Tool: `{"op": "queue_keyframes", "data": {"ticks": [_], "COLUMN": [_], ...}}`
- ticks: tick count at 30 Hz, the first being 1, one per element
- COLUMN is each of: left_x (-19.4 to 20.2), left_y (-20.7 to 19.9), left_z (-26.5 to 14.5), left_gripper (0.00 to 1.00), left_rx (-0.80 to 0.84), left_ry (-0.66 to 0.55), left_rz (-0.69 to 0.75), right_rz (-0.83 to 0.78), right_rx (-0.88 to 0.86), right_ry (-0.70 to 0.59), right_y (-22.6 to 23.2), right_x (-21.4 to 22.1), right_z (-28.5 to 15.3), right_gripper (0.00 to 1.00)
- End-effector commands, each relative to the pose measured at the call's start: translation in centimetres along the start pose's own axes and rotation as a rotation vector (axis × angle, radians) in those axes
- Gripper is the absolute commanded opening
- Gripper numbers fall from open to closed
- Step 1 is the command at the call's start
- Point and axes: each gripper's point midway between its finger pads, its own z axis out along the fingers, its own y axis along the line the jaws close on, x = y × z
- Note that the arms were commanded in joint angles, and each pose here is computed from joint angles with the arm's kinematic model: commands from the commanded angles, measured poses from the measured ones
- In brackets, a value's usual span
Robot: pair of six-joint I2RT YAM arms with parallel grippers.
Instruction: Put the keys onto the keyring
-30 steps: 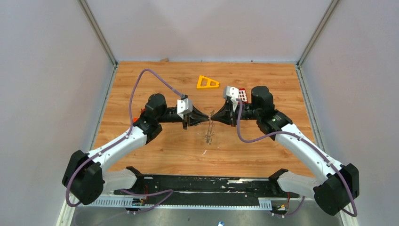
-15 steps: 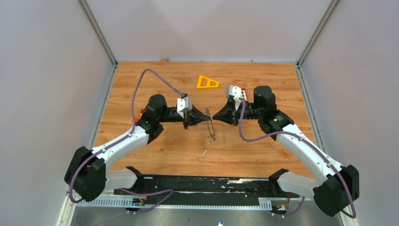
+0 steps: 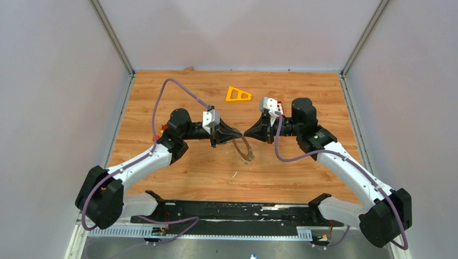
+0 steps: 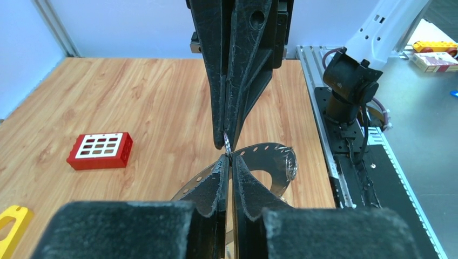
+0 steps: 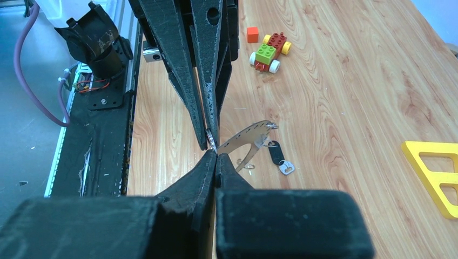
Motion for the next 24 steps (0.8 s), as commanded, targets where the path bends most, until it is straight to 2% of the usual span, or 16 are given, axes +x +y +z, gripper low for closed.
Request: {"op": "queue_keyframes", "data": {"ticks": [1, 5, 8, 11, 12, 16, 19, 24], "left_x": [-1.4, -1.4, -1.4, -1.1, -0.9, 1.9, 3.0, 2.5], "left_y": [-0.7, -0.7, -0.7, -0.5, -0.3, 0.9, 1.1, 0.7], "left_z": [0.2, 0.3, 0.3, 0.2, 0.1, -1.0, -2.6, -4.4], "left_gripper": [0.10, 0.08, 0.00, 0.00, 0.00, 0.00, 0.00, 0.00], "left_rx": [0.040, 0.041, 0.039, 0.023, 0.015, -0.042, -0.063, -0.120], "left_ry": [-0.044, -0.046, -0.047, -0.028, -0.005, 0.241, 0.440, 0.621], "left_rz": [0.044, 0.043, 0.040, 0.033, 0.031, 0.058, 0.073, 0.071], "right_rz": [-0.029, -0.027, -0.027, -0.037, -0.043, -0.085, -0.123, -0.147], "right_rx": [-0.028, -0.033, -0.034, -0.019, -0.008, 0.044, 0.089, 0.115], "right_ry": [-0.040, -0.038, -0.034, -0.024, -0.017, 0.018, 0.030, 0.038], "right_y": [0.3, 0.3, 0.2, -0.1, -0.2, -0.9, -1.4, -1.7], "right_x": [-1.1, -1.0, -0.8, -0.5, -0.4, 0.0, 0.0, -0.1], "right_z": [0.3, 0.4, 0.5, 0.4, 0.4, -0.2, -0.7, -1.0], "right_gripper": [0.00, 0.00, 0.00, 0.00, 0.03, 0.23, 0.34, 0.38]}}
